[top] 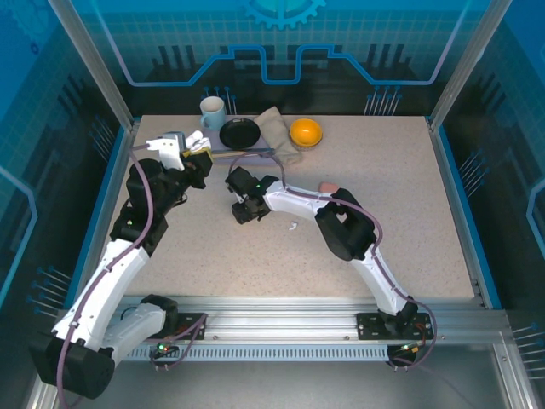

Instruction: Insert wireless bluetooth earbuds into charging case

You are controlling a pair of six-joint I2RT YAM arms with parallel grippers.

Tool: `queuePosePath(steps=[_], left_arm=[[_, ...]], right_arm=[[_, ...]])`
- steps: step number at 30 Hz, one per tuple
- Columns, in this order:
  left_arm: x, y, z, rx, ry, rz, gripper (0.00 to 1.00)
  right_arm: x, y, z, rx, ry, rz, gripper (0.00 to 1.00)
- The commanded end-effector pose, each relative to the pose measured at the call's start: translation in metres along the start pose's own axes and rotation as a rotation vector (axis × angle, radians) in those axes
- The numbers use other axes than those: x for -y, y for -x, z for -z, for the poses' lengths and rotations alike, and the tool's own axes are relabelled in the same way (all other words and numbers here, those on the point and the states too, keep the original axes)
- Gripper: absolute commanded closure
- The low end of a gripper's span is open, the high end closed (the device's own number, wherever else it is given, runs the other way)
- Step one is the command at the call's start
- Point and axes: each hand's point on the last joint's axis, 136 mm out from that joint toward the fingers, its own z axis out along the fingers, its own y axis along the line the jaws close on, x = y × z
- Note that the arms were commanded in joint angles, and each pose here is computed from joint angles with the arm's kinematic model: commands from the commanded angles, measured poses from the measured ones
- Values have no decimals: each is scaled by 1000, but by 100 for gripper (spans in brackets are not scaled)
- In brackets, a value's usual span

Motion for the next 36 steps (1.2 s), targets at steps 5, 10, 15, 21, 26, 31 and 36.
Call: queuePosePath(steps=[5, 10, 15, 21, 26, 31, 36], left_arm=[[7, 14, 1, 32, -27, -6, 100], [7, 14, 0, 30, -29, -4, 100], [8, 16, 0, 33, -29, -4, 100], [8, 17, 0, 37, -29, -1, 100], [8, 16, 0, 37, -30, 2, 100], [8, 16, 1, 38, -30, 4, 100], [8, 15, 3, 37, -29, 0, 100]], right_arm=[[-10, -16, 5, -42, 60, 45, 58], [-7, -22, 2, -56, 32, 68, 58], [-4, -25, 0, -71, -15, 94, 58], [-2, -26, 0, -72, -49, 105, 58], [-2, -28, 0, -75, -67, 107, 60], [-3, -28, 0, -77, -72, 99, 64], [-4, -25, 1, -72, -76, 88, 69]])
